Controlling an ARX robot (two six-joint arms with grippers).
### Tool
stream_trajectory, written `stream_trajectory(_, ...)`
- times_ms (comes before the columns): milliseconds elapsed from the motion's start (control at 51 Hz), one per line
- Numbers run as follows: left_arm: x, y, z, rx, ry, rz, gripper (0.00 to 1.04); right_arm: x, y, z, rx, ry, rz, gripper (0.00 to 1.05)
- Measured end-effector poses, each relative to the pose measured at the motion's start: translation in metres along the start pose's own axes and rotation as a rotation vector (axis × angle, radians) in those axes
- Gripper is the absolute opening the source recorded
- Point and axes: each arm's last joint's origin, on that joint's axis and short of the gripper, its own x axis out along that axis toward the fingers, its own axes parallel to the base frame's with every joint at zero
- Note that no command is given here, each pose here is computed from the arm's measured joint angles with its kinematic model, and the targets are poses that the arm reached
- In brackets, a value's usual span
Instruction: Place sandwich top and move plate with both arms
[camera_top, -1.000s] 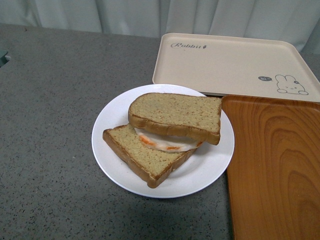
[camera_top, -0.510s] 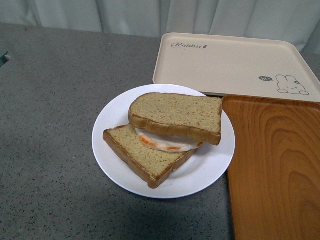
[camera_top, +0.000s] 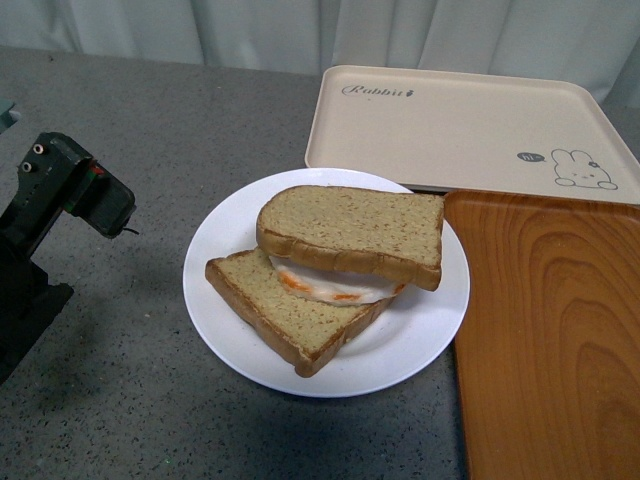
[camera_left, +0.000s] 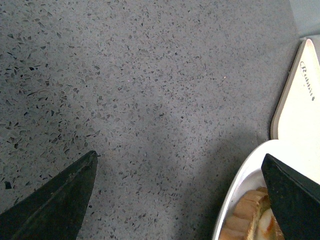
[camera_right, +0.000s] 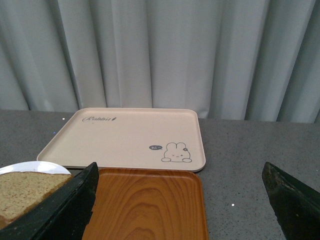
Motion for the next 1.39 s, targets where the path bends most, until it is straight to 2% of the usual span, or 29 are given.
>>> stream_trajectory(588,0.015,-0.027,-0.041,-0.053,0.098,-0.073,0.98,0.000,0.000,0.000,0.000,0.000,0.000,0.96)
stream_trajectory(784,0.014,-0.028,-0.045,-0.065,0.113,-0.077,0.97,0.000,0.000,0.000,0.000,0.000,0.000,0.96)
stream_trajectory(1118,0.012,-0.024,-0.046,-0.081,0.118,-0.057,0.46,0.000,0.000,0.000,0.000,0.000,0.000,0.96)
stream_trajectory(1314,0.011,-0.023,-0.046,-0.088,0.117,-0.071,0.07,0.000,0.000,0.000,0.000,0.000,0.000,0.96)
stream_trajectory(1392,0.011,-0.025,-0.045,-0.102,0.111,-0.080,0.04,0.000,0.000,0.000,0.000,0.000,0.000,0.96)
